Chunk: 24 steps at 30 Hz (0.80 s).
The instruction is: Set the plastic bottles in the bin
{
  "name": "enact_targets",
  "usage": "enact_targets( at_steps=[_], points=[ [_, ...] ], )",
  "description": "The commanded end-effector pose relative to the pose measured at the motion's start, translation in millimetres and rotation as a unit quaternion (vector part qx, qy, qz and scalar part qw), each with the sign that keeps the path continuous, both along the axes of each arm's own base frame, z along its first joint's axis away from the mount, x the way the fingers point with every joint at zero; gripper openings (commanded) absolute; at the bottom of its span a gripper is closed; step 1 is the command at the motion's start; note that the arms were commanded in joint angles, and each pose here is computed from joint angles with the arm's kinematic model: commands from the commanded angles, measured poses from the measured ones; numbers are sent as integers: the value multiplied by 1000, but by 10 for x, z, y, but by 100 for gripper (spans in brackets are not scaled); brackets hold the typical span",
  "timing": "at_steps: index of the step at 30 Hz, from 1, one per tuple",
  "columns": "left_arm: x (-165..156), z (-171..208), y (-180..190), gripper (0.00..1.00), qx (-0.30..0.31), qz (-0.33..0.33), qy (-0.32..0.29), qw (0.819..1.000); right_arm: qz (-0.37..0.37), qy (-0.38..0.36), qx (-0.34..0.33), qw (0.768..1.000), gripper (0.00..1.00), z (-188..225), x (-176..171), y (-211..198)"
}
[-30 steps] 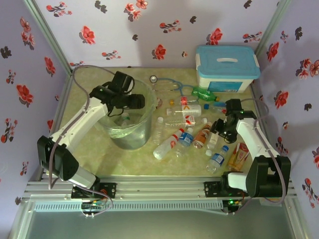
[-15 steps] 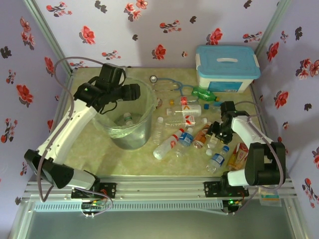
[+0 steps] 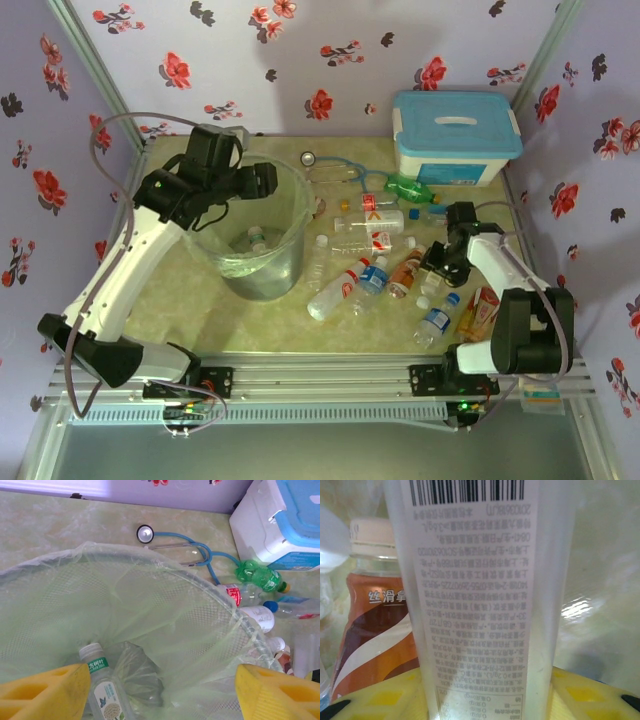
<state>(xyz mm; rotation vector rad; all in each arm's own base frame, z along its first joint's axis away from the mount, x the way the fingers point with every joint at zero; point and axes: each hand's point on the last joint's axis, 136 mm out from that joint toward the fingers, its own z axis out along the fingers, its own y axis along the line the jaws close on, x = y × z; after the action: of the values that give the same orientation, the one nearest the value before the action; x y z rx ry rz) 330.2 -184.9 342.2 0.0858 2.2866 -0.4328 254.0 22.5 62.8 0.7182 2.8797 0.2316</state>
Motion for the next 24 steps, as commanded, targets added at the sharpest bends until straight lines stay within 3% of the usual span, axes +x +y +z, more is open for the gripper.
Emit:
enact_targets(
  at_steps=[1,7,11,17,24],
  points=[
    [7,294,-26,76,-24,-4,-36,999,4,-36,-19,999,48,296,24,-102],
    [-2,453,-72,78,-46,-11,-46,998,24,-119,-13,992,44,805,184,-60],
    [-61,605,-124,80,-67,-28,-53,996,47,-182,28,982,43,1226,404,111],
    [-59,841,-454,91,-140,-90,-75,983,92,-269,121,951,44,1843,748,535],
    [-19,1100,-828,100,-190,-137,-86,968,214,-340,169,900,43,2424,838,1192]
  ],
)
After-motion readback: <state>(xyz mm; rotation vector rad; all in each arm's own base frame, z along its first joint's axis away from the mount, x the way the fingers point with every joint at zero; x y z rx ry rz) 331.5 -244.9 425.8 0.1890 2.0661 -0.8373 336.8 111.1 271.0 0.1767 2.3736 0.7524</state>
